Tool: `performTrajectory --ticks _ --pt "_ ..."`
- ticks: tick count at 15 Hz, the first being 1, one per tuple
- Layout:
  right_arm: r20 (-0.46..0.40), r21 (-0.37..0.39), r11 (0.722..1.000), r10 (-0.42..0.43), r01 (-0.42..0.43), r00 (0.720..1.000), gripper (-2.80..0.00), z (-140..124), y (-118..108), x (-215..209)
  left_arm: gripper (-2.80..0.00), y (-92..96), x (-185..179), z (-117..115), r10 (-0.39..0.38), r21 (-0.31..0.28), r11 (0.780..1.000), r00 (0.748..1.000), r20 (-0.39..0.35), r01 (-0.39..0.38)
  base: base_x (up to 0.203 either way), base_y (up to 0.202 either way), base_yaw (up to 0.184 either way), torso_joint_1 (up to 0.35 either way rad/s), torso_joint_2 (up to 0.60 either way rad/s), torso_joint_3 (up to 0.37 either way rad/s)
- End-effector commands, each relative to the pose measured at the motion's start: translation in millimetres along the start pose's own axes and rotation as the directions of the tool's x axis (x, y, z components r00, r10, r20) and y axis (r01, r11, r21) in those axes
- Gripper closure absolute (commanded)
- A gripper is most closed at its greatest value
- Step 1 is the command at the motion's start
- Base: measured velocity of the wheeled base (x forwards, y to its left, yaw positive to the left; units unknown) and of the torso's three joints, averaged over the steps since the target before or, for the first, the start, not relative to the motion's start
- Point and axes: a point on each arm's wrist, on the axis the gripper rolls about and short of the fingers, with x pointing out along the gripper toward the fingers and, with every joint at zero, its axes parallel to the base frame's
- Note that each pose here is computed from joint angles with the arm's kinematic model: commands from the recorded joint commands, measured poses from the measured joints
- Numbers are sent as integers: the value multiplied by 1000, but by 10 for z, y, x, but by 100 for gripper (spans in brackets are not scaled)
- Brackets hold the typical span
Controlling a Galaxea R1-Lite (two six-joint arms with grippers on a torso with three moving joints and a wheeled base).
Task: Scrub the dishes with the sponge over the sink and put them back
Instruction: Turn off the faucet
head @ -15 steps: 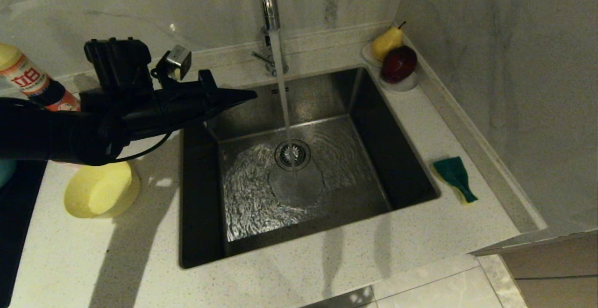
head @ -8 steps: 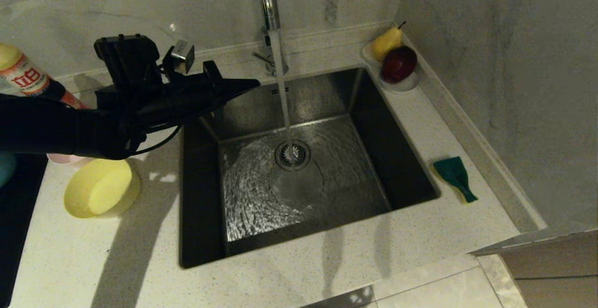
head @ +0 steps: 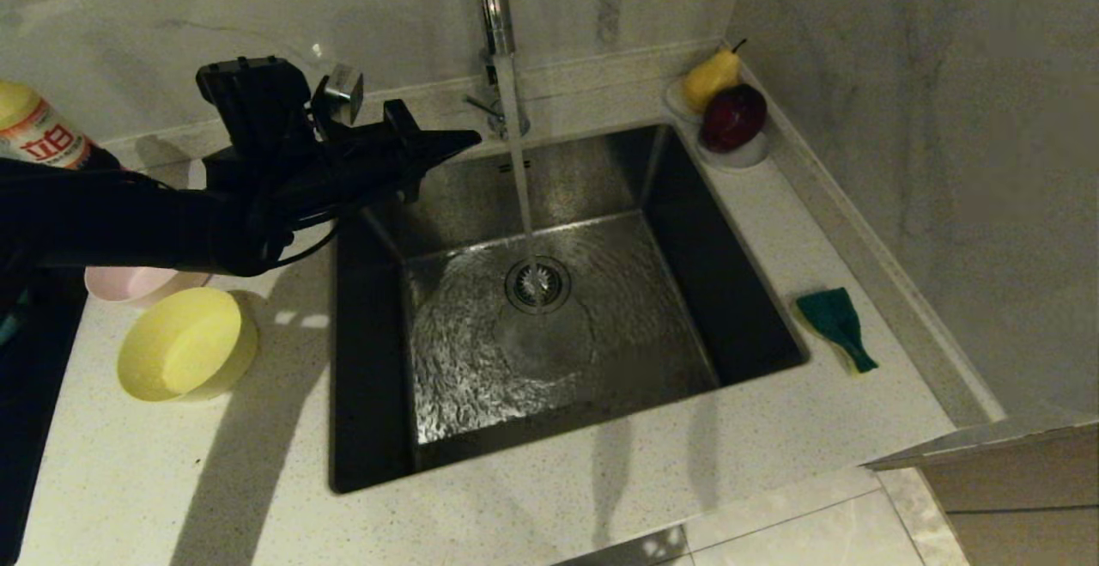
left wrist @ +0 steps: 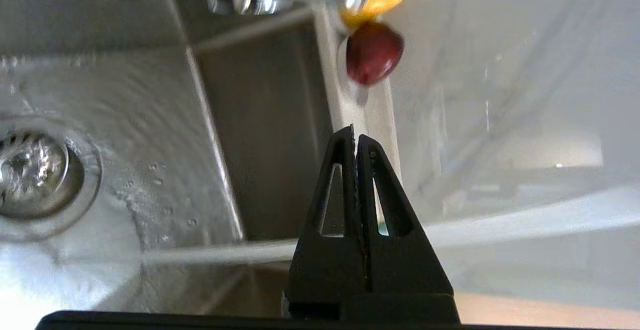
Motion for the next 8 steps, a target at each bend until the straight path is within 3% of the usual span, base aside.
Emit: performTrajectory --ticks 1,8 --pt "-2 -1 1000 1 -1 1000 0 0 0 1 0 4 61 69 -21 -4 1000 1000 18 21 0 0 0 0 0 0" --pt "-2 -1 1000 1 -1 1000 0 0 0 1 0 160 191 129 -26 -25 999 999 39 27 0 0 0 0 0 0"
